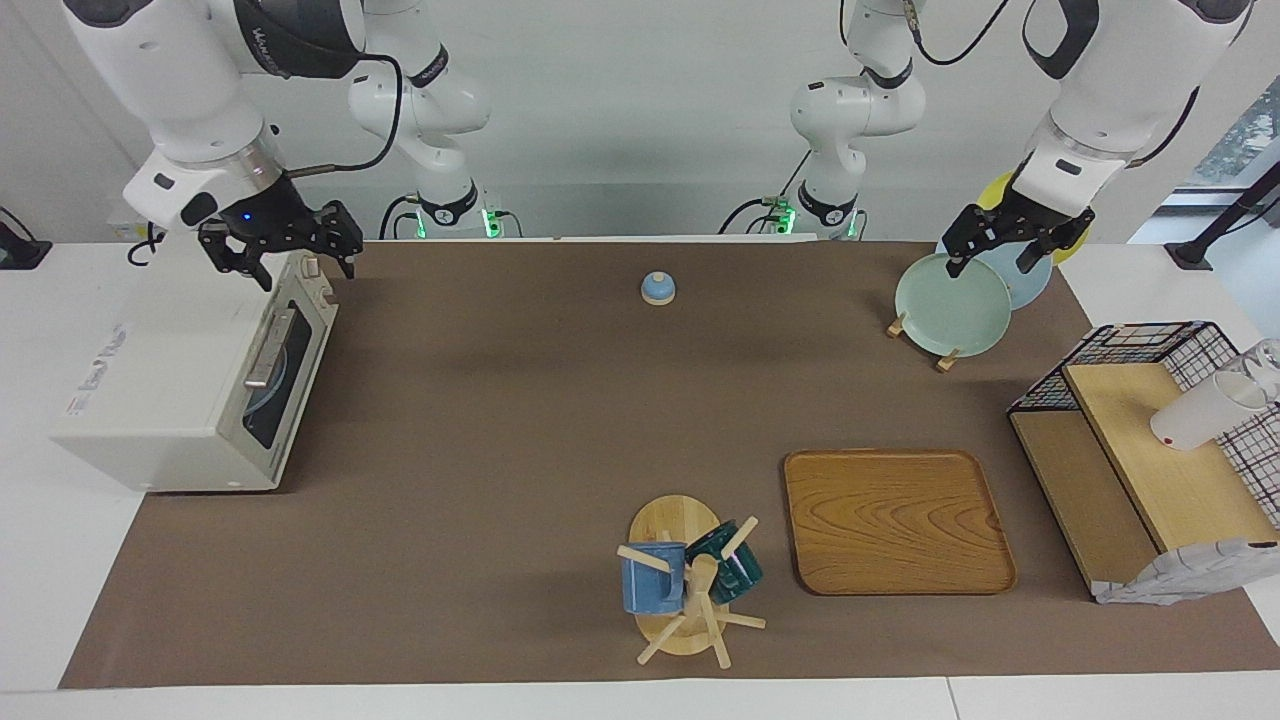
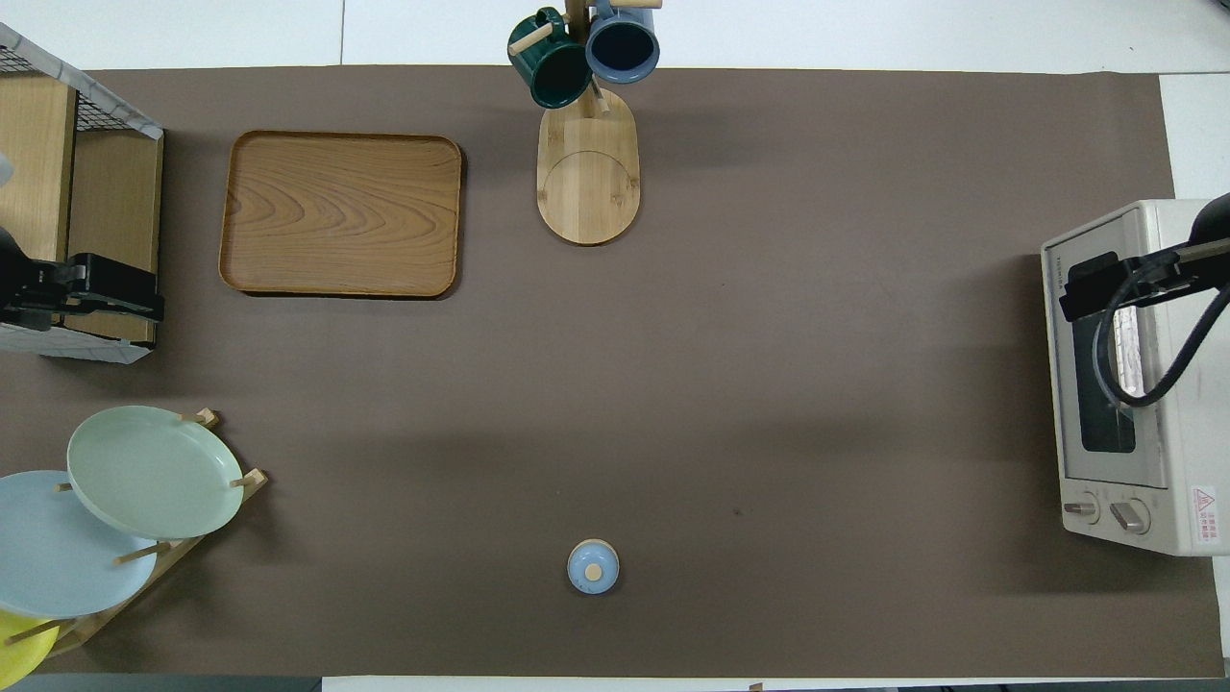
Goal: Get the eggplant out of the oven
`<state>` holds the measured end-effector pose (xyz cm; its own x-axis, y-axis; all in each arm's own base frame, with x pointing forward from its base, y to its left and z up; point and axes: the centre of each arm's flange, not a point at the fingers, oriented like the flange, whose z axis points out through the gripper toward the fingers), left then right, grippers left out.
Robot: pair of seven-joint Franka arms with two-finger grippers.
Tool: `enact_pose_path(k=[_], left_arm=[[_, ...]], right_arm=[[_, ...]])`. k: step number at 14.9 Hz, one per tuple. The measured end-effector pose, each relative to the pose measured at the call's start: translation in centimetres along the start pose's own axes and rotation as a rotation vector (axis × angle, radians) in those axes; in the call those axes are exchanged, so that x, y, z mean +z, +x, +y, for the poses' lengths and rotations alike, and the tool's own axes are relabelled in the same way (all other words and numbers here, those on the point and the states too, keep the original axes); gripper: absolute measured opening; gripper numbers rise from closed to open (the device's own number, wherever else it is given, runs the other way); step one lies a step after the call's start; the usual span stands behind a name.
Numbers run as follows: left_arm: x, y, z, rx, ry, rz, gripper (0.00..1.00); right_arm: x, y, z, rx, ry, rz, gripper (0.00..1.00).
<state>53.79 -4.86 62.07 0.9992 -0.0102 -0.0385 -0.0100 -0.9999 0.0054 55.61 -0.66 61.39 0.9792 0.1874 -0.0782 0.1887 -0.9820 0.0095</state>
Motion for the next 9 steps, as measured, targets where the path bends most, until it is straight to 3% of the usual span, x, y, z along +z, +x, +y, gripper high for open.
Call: enact_pose_path(k=[9], left_arm=[[0.00, 0.00, 0.00, 0.000, 0.000, 0.000, 1.00]], right_arm=[[0.18, -0.05, 0.20, 0.004, 0.001, -0.004, 1.00]])
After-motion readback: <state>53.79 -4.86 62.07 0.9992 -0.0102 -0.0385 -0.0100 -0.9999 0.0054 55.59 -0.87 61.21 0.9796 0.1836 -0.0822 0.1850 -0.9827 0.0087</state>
